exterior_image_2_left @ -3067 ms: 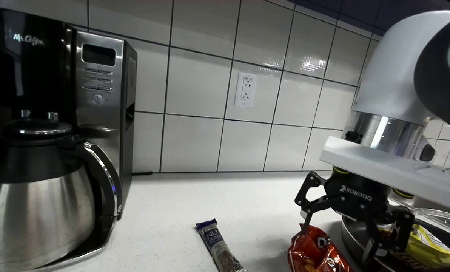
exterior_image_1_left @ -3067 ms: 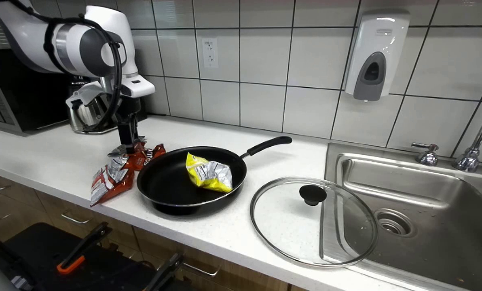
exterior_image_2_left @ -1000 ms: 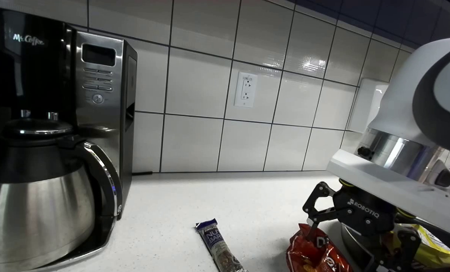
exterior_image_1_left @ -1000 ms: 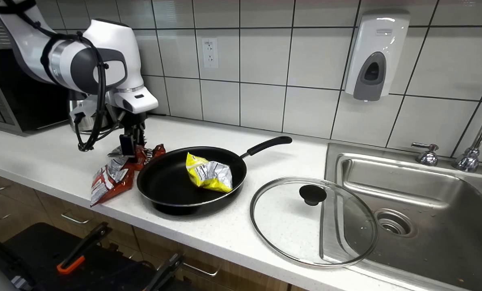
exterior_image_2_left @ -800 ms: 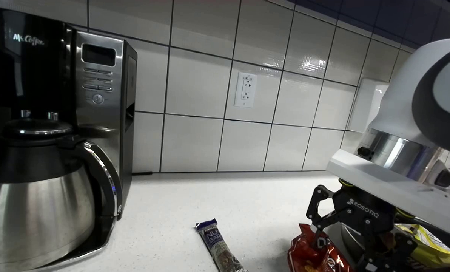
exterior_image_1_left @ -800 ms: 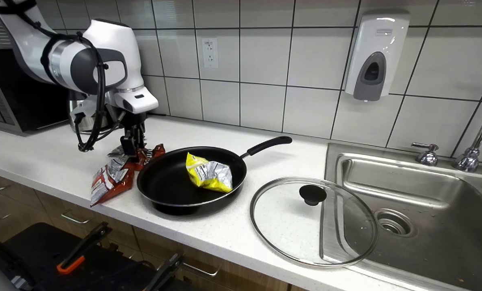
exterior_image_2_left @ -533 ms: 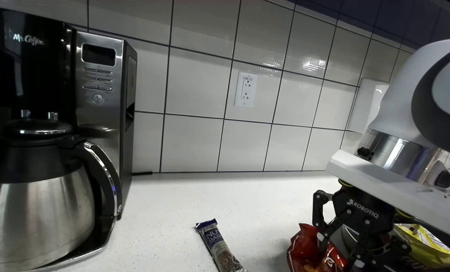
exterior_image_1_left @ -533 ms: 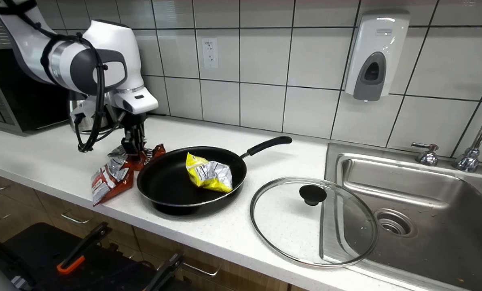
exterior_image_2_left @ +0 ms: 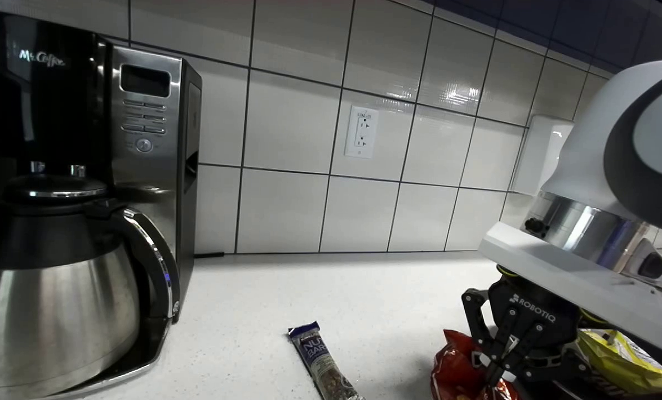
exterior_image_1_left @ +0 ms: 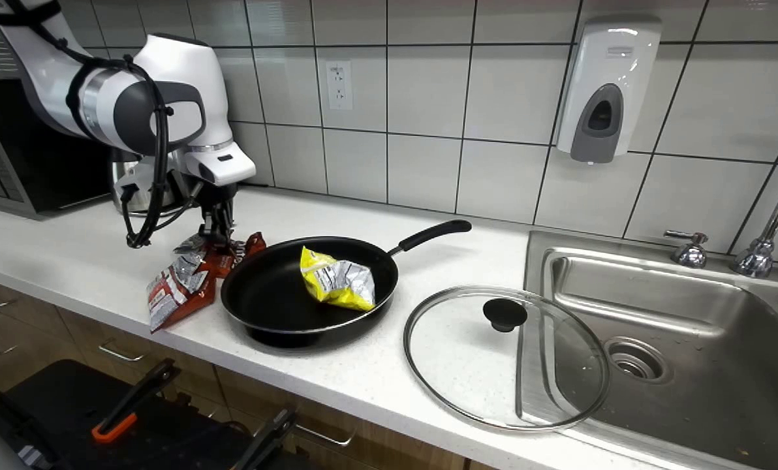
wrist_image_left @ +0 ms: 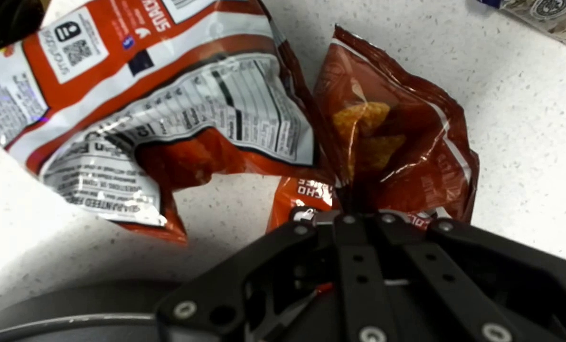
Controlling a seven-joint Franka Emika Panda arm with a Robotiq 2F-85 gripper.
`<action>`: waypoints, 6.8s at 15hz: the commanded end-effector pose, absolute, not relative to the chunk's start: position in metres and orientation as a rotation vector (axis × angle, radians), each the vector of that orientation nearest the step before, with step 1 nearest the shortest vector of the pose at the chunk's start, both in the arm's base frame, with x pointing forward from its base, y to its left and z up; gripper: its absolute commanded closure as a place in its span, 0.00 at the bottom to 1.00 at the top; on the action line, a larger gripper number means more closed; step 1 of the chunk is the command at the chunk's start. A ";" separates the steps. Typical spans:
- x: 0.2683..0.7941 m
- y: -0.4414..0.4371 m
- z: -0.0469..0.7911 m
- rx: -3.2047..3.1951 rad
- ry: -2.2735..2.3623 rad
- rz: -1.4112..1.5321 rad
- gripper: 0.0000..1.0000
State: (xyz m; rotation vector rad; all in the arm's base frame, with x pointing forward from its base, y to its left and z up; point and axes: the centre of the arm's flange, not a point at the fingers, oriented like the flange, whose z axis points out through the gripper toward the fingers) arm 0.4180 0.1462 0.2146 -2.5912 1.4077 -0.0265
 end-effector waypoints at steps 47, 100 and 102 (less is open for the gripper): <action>0.377 0.072 0.306 -2.651 1.276 -0.315 1.00; 0.374 -0.060 0.253 -2.585 1.409 -0.262 0.00; 0.376 -0.058 0.255 -2.594 1.392 -0.279 0.00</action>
